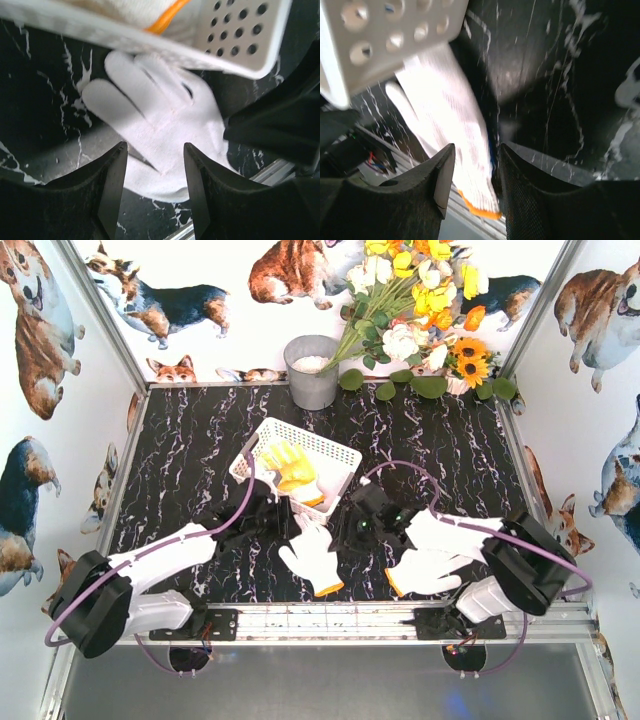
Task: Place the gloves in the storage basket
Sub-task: Adjust the glove at the center of the board.
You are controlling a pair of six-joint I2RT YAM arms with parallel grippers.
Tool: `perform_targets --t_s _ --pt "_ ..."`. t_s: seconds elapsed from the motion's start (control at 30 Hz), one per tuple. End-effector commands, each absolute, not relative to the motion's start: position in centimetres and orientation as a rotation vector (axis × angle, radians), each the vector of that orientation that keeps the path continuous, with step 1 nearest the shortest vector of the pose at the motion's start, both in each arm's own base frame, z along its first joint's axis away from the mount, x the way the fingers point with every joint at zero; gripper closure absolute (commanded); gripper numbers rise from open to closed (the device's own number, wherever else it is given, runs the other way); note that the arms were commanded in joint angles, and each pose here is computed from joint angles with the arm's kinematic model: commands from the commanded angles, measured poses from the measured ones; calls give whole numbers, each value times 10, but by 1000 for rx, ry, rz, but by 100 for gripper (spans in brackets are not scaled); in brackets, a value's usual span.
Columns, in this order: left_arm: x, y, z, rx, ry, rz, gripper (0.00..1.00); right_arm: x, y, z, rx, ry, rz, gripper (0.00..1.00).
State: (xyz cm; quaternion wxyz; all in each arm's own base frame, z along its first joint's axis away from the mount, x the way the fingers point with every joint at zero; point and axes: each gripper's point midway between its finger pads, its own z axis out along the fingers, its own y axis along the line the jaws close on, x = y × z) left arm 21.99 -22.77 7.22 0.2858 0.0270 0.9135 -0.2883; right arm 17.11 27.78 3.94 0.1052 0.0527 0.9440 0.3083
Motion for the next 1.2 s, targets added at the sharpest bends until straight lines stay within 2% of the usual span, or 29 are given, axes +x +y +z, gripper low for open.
perform_targets --t_s 0.0,0.17,0.4,0.6,0.73,0.93,1.07,1.17 --pt "204 -225 59 49 2520 -794 56 210 297 60 194 2626 1043 57" --pt "197 -230 48 81 2565 -830 56 219 296 53 175 2640 1020 58" --pt "197 -233 37 91 2589 -834 56 210 296 36 172 2705 1027 70" --pt "197 -233 23 72 2624 -821 57 188 289 25 224 2768 1046 86" --pt "194 -236 20 94 2641 -840 57 168 283 22 234 2818 1012 100" --pt "190 -238 16 104 2672 -853 57 146 273 25 286 2851 870 100" --pt "188 -239 15 97 2676 -866 57 147 255 35 358 2800 779 100" --pt "188 -242 17 102 2671 -889 57 151 251 43 402 2731 812 100"
